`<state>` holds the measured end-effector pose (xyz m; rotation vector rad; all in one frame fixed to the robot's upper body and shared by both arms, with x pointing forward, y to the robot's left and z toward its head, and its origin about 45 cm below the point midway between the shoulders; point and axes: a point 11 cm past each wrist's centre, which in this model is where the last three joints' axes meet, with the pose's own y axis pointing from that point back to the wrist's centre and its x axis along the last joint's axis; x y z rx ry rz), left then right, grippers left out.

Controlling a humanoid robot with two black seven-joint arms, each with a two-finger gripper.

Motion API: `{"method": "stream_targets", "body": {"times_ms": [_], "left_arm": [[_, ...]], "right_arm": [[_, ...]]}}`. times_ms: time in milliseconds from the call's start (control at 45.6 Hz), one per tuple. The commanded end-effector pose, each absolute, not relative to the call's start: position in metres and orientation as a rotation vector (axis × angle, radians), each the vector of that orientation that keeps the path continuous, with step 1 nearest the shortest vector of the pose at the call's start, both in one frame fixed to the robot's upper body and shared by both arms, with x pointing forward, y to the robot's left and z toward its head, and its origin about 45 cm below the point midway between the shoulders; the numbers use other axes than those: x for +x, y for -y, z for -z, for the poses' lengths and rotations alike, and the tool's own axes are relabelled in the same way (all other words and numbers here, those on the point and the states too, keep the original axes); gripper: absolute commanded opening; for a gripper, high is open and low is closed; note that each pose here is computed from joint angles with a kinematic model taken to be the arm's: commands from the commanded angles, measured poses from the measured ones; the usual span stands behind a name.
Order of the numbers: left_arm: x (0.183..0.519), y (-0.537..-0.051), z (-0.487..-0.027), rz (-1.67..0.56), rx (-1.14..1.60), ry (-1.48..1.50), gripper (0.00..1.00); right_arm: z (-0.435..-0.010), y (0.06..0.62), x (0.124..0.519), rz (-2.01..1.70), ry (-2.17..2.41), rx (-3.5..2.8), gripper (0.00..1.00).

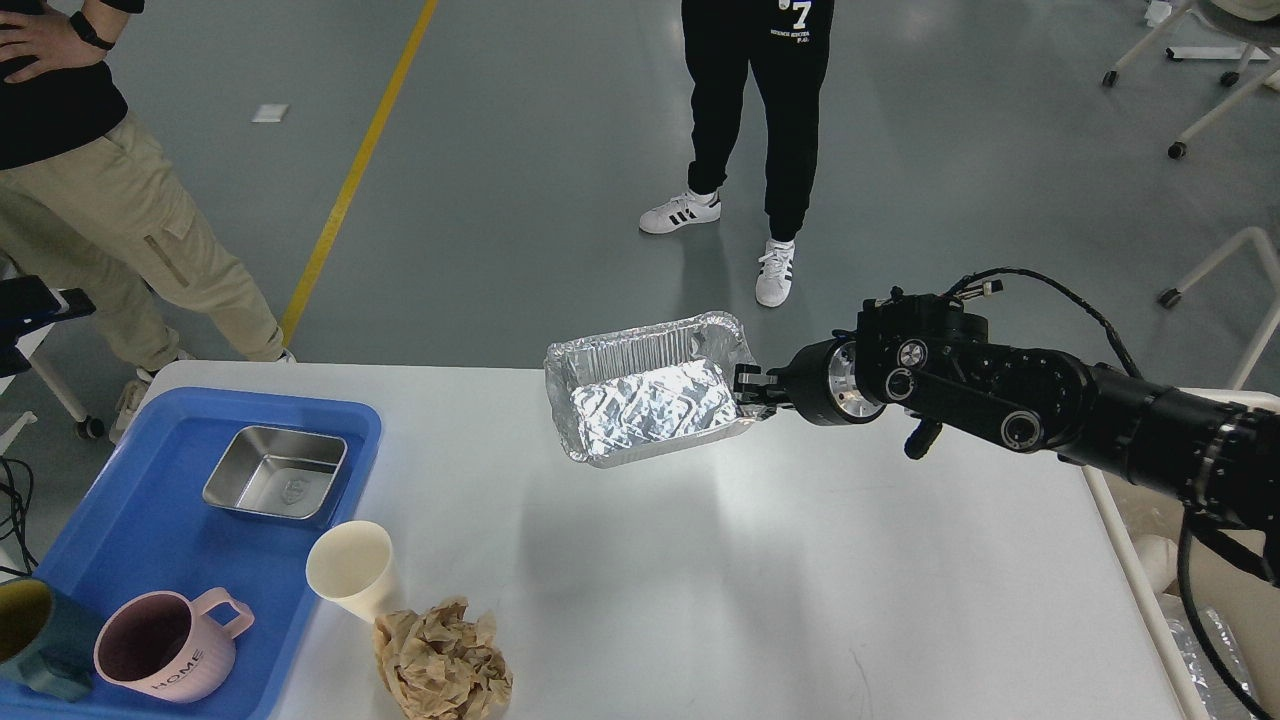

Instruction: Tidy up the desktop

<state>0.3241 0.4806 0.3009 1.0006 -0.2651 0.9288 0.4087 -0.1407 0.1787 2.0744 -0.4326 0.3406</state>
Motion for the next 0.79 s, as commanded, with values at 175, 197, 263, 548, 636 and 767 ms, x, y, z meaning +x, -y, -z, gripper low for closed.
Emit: {"method": "stream_targets", "body": {"times_ms": [175, 197, 263, 548, 636, 767], "left_arm": [[0.316, -0.439, -0.307, -0.721, 1.134, 0.432, 0.97], [0.316, -0.437, -0.309, -0.713, 1.135, 0.442, 0.97], [0.315, -0.434, -0.312, -0.704, 1.139, 0.456, 0.97], [0.313, -0.429, -0.292, -0.8, 1.013, 0.396, 0.97], [0.307, -0.432, -0.289, -0.829, 0.973, 0.383, 0.97], [0.305, -0.423, -0.296, -0.845, 0.805, 0.423, 0.97]], "right_arm": [[-0.182, 0.141, 0.411, -0.349, 0.436, 2.073, 0.0], [-0.182, 0.141, 0.411, -0.35, 0.435, 2.072, 0.0], [-0.182, 0.141, 0.411, -0.35, 0.435, 2.072, 0.0], [-0.182, 0.144, 0.411, -0.346, 0.441, 2.071, 0.0], [-0.183, 0.144, 0.411, -0.346, 0.442, 2.07, 0.0], [-0.183, 0.145, 0.411, -0.346, 0.442, 2.07, 0.0]]}}
